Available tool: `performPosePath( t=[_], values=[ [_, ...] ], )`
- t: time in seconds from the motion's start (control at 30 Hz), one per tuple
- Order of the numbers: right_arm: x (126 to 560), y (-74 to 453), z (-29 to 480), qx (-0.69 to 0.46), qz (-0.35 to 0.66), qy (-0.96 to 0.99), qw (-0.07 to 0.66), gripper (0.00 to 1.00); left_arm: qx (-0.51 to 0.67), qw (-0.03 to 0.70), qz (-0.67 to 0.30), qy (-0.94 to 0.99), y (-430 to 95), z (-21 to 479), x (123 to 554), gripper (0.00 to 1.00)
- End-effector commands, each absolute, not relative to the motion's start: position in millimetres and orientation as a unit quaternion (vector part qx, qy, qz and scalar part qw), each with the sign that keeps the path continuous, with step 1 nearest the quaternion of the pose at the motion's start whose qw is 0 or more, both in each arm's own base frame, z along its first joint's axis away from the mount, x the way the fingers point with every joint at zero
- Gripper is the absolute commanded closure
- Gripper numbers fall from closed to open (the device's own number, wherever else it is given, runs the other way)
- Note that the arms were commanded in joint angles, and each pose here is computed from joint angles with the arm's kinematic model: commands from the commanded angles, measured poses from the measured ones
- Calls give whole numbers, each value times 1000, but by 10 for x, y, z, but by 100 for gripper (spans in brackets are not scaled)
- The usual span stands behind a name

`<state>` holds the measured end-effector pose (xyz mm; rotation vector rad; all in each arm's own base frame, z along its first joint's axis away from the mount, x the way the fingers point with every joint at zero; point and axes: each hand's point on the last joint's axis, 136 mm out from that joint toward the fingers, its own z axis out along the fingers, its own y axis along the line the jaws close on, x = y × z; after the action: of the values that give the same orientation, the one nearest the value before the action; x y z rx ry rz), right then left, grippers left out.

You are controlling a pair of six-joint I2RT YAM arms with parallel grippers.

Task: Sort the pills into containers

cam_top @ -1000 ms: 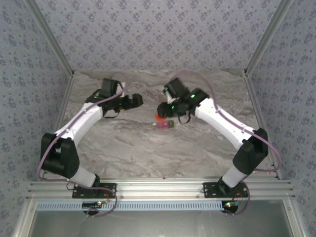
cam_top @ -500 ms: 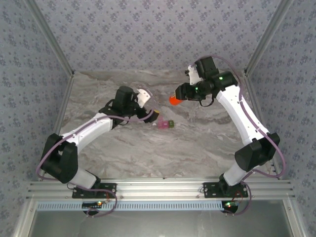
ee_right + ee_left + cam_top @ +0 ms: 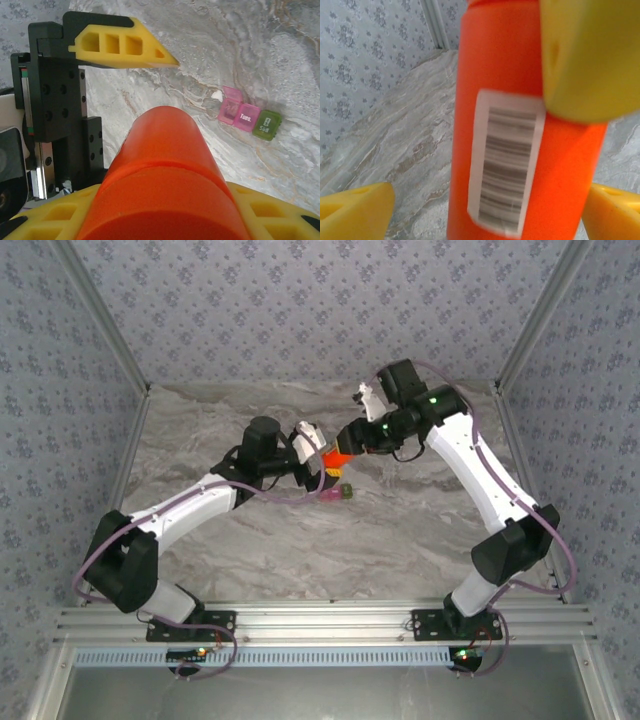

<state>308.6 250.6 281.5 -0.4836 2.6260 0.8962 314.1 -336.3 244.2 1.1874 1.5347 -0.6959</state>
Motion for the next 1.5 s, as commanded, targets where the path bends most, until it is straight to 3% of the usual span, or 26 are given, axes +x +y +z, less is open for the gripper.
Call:
performPosePath(
  t=[0.0,0.33,0.9,1.47],
  values=[
    [3039,2597,2867,-185,327,914,154,57,508,529,-315,602,-3466,2613,3044,11],
    [3057,2698,2844,-182,332,914,147,57,516,510,-335,601,-3514,2581,2949,25],
    [3086,2531,2879,-148,338,915,164,59,488,498,-327,638,-3468,2323,3035,13],
    [3055,2607,2792,-148,344,915,154,60,485,509,-342,623,-3586,2494,3104,19]
  ],
)
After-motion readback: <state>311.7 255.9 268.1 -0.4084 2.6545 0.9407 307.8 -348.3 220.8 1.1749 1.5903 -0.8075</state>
